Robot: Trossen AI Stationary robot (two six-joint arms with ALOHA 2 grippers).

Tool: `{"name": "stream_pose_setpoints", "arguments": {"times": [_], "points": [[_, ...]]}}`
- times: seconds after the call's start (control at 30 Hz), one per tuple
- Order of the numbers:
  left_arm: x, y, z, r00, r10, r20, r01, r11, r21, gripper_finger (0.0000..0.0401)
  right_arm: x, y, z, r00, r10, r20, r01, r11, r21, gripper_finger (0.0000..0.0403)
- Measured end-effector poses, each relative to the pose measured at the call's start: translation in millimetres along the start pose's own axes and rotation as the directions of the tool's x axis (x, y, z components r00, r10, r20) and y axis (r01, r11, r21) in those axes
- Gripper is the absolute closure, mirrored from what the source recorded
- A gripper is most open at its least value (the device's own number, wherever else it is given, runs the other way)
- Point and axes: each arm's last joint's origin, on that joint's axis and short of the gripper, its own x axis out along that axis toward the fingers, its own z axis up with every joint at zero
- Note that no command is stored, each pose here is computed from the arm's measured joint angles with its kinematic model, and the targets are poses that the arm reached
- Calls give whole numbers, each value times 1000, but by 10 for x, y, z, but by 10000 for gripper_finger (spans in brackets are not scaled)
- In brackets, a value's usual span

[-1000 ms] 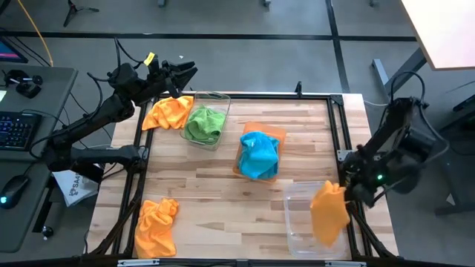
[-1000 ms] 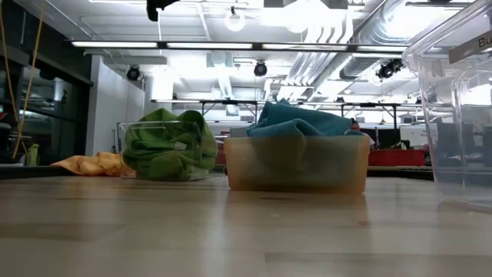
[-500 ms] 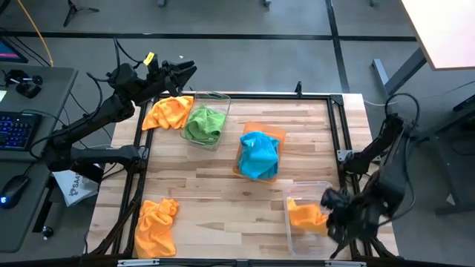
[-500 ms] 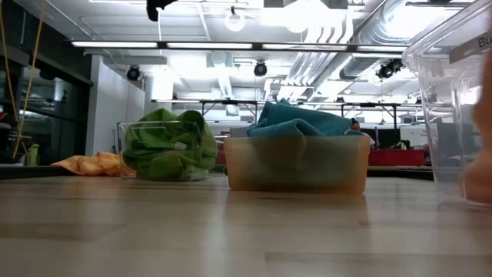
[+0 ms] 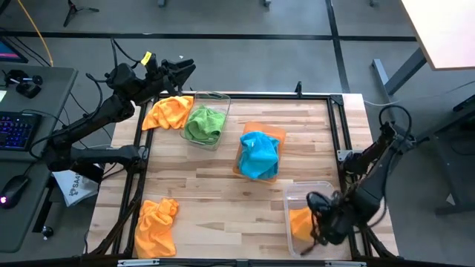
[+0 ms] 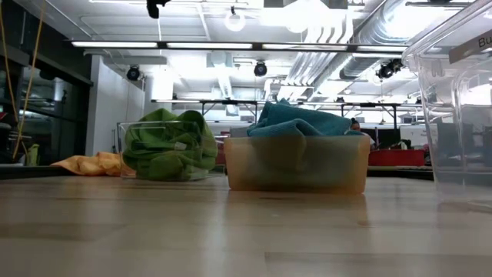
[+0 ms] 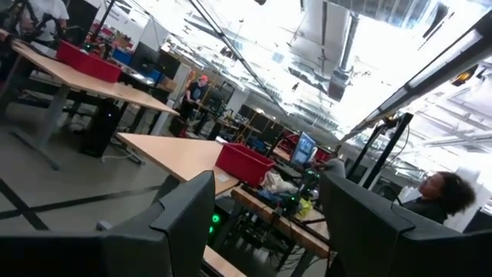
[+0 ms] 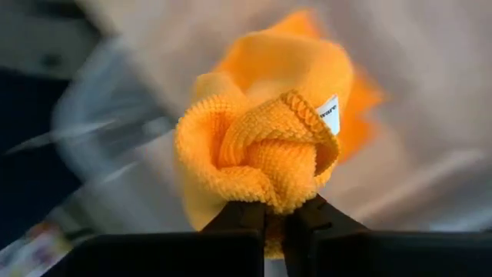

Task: Sort microfiber towel by color & place in baskets
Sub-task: Put the top right orange microfiber cloth into the transparent white bin, then put the top orange microfiber cloth into the transparent white bin

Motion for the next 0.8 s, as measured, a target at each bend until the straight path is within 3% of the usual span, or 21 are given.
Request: {"name": "stream_pose_setpoints", "arguments": {"times": [0.1, 0.17, 0.5, 0.67, 0.8], "points": [[1, -9, -6, 1000, -17, -11, 17, 1000, -1, 179, -9, -135, 95, 991, -135, -17, 135, 991, 21, 377], [0, -13, -8, 999, -30, -18, 30, 1000, -1, 179, -13, -170, 148, 985, -165, -39, 166, 986, 4, 354], [0, -7, -26, 999, -32, -41, 32, 999, 11, 179, -1, 11, 314, 999, 34, 17, -33, 998, -57, 203], [-1, 7, -48, 998, -18, -64, 20, 1000, 20, 179, -77, -91, 243, 984, 5, -176, -33, 988, -152, 146], [-1, 7, -49, 998, -17, -65, 20, 999, 36, 179, -281, -287, 192, 970, -9, -241, -22, 992, -128, 124]]}}
